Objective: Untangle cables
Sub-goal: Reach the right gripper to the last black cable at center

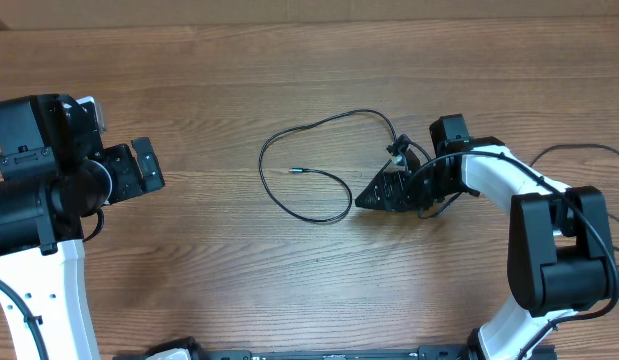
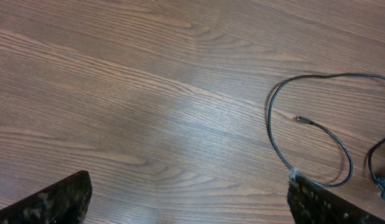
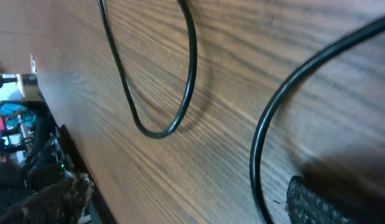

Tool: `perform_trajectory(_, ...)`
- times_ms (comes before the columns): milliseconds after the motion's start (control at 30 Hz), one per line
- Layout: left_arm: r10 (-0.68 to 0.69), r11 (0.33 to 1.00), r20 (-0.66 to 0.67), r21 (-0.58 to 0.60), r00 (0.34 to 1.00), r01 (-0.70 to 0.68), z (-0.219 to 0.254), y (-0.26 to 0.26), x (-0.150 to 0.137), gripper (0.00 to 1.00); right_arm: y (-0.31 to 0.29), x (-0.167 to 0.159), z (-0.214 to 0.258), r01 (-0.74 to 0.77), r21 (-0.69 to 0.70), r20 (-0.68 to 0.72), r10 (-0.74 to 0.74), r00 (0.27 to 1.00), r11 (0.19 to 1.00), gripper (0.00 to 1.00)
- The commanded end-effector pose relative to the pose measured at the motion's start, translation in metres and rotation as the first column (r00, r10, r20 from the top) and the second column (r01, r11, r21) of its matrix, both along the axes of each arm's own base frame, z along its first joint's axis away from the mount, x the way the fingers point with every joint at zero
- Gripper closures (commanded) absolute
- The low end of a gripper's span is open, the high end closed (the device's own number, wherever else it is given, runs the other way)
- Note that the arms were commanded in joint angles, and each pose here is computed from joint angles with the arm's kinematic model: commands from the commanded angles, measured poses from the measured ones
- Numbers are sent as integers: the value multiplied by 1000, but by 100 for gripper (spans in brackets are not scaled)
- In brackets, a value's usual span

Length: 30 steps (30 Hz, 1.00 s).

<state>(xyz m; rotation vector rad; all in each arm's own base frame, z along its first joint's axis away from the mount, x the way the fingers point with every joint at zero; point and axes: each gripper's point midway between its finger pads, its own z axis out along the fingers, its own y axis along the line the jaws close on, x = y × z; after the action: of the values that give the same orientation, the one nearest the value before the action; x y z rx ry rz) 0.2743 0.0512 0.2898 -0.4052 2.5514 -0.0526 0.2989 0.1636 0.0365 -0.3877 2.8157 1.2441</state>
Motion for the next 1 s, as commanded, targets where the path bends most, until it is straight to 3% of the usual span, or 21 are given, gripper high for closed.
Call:
perform_trajectory(0,8,1000,20,10,1000,-8,6,2,-1,0,4,-4,4,3,27,-7,-3,1000,1000,0)
perform_trajectory(400,8,1000,20,10,1000,-9,6,2,-1,0,31,-8,5,-43,32,11,42,999,999,0)
perform_trajectory(533,8,1000,20,10,1000,-8,6,2,-1,0,61,-18,6,-127,37,56,125,991,991,0)
perform_trajectory(833,8,1000,20,10,1000,-8,6,2,-1,0,81,-15,-25,7,-248,57,7,998,969,0)
perform_trajectory(967,8,1000,20,10,1000,-8,6,2,-1,0,71,-6,-33,134,-340,54,-122,991,931,9)
